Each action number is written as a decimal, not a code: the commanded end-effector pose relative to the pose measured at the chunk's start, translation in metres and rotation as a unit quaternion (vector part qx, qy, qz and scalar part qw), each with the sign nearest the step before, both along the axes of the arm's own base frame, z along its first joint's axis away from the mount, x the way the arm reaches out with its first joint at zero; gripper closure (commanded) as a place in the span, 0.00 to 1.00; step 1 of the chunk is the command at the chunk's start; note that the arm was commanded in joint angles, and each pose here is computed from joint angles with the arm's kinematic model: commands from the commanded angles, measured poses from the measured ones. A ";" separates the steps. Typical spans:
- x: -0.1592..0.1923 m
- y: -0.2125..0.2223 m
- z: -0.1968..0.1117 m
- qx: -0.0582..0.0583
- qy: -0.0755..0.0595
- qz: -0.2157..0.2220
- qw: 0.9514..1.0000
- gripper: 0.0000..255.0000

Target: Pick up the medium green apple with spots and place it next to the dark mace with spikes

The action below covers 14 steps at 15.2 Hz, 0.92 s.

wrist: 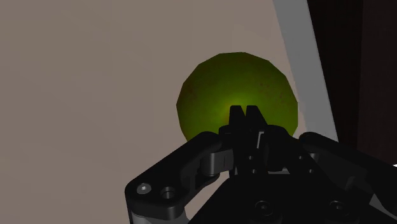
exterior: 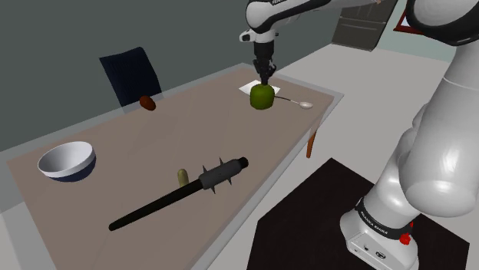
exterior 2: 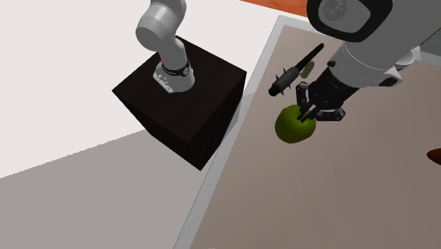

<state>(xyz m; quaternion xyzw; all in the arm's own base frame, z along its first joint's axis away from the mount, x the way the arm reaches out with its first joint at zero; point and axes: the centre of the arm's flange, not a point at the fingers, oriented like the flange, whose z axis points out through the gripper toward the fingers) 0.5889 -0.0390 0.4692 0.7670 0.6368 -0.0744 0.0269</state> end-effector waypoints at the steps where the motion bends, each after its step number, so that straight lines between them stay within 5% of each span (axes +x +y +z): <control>1: 0.005 0.026 0.001 0.000 0.000 -0.001 1.000 1.00; 14: 0.043 0.193 0.002 0.000 0.000 -0.001 1.000 1.00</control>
